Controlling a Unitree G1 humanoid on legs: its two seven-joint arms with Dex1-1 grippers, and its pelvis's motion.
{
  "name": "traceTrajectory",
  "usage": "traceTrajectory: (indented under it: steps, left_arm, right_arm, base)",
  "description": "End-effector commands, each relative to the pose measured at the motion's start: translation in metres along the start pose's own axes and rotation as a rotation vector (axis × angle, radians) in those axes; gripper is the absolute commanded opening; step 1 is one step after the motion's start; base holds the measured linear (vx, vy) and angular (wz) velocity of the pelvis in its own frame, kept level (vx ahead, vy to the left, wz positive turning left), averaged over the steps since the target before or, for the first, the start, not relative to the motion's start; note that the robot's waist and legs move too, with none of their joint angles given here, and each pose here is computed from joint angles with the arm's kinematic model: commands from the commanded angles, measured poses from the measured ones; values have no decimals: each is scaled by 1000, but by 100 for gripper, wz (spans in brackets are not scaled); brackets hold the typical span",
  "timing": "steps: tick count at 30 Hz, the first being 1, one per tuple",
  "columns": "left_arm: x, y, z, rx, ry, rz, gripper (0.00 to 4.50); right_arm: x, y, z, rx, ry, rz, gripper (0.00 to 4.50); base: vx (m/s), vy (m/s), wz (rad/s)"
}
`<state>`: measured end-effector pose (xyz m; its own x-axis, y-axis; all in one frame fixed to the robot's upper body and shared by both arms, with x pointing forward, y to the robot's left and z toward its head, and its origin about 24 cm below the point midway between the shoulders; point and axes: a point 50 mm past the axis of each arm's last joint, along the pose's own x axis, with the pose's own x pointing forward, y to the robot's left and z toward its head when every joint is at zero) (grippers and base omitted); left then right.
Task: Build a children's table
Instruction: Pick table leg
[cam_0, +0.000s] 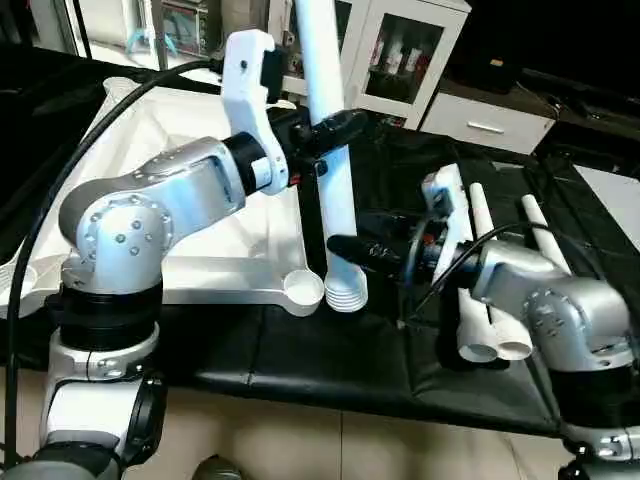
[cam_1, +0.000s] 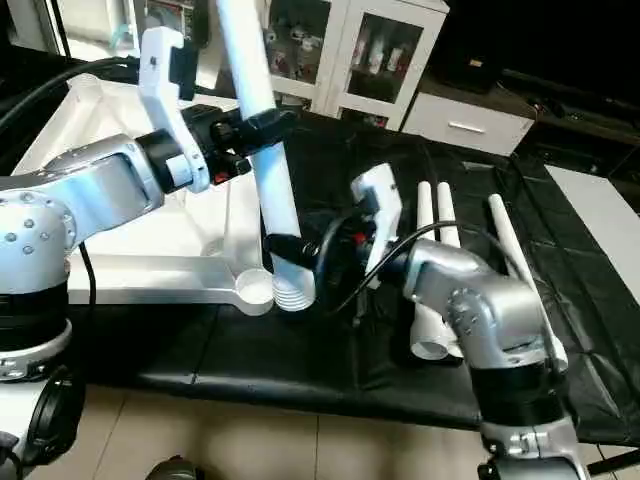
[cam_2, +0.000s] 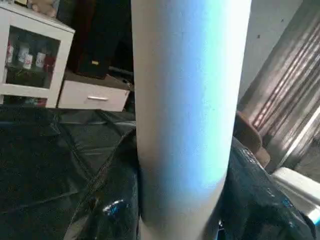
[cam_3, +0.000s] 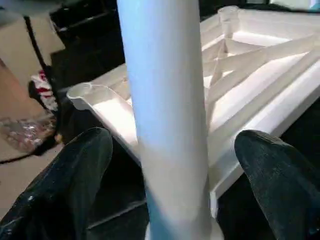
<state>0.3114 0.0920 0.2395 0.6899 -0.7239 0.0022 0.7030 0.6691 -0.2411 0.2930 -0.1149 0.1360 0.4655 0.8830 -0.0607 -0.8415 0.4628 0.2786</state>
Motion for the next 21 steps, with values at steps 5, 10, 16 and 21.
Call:
traceTrajectory:
  steps: [5, 10, 16, 21]
  left_arm:
    - [8, -15, 1, 99, 26, -56, 173]
    - [11, -16, -2, 140, 46, -66, 173]
    - [14, -17, 0, 173, 39, -76, 173]
    - [14, -18, 0, 189, 38, -90, 173]
  right_arm:
    - [3, -2, -8, -31, 37, -42, 431]
    - [5, -1, -15, -35, 88, -21, 431]
    - [5, -1, -23, -4, 159, -14, 431]
    - [6, -2, -27, 16, 160, -20, 404]
  base:
    - [0, 0, 0]
    - [0, 0, 0]
    - [0, 0, 0]
    - [0, 0, 0]
